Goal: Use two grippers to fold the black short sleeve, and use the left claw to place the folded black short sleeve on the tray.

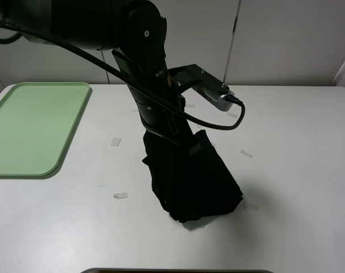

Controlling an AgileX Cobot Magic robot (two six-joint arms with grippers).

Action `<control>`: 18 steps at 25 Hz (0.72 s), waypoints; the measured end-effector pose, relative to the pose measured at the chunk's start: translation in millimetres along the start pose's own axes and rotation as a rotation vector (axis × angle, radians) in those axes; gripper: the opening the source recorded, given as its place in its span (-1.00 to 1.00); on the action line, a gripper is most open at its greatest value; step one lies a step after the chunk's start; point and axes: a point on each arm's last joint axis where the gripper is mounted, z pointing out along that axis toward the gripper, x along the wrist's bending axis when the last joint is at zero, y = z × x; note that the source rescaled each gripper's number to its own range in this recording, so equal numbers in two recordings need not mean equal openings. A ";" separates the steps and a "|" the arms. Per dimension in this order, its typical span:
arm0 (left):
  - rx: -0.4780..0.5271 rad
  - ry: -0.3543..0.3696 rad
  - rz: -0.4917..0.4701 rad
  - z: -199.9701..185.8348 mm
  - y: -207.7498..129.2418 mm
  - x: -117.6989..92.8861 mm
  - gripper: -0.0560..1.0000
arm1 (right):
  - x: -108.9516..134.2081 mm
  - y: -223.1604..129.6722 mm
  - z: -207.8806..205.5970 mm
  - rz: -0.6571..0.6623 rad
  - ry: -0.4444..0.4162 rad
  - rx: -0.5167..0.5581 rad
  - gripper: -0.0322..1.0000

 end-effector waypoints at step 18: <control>-0.240 -0.024 -0.035 1.7 22.8 -8.7 -0.77 | 0.0 0.0 0.0 0.000 0.000 0.000 1.00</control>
